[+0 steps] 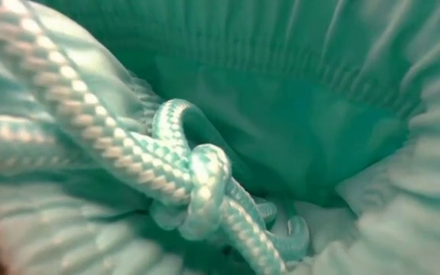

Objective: Sort clothes
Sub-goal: Put the light blue jeans into the blue laundry organizer

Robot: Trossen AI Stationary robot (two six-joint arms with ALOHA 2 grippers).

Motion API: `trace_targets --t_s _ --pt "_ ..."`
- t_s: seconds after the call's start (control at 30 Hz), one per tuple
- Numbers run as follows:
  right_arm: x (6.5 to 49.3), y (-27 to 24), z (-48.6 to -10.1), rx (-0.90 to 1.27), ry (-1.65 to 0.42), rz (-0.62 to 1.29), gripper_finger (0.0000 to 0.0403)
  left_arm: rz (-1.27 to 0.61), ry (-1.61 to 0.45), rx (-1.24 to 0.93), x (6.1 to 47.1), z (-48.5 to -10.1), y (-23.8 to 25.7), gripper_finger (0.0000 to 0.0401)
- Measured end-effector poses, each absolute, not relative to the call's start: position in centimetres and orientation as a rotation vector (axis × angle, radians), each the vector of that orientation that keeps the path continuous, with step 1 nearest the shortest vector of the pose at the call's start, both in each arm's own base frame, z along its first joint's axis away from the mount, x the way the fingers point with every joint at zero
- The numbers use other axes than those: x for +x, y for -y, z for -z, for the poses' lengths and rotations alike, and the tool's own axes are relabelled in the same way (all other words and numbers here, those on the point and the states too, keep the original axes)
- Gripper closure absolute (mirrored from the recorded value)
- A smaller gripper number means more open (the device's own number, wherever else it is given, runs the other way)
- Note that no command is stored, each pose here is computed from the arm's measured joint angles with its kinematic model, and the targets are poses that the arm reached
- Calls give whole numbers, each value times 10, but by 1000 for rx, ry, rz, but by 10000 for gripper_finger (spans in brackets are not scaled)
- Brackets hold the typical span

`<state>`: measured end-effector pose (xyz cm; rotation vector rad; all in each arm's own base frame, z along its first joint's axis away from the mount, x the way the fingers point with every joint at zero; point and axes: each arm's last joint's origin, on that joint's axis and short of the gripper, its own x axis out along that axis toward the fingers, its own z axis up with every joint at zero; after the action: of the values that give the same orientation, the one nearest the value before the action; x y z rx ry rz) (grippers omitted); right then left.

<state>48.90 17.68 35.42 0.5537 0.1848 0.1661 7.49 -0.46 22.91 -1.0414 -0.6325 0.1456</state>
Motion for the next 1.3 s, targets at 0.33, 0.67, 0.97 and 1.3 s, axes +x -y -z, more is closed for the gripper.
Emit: trace_targets --t_s 0.33,0.67,0.97,1.3 --pt "491 -177 -368 536 -31 -257 402 -148 632 -1035 75 -229 5 395" --pt "490 -177 -377 574 55 -274 402 -163 632 -1028 75 -229 4 395" --pt "502 -176 -359 667 33 -249 393 -172 632 -1017 75 -229 4 395" --pt "521 -181 -305 700 -154 -202 257 -172 632 -1016 75 -229 4 395"
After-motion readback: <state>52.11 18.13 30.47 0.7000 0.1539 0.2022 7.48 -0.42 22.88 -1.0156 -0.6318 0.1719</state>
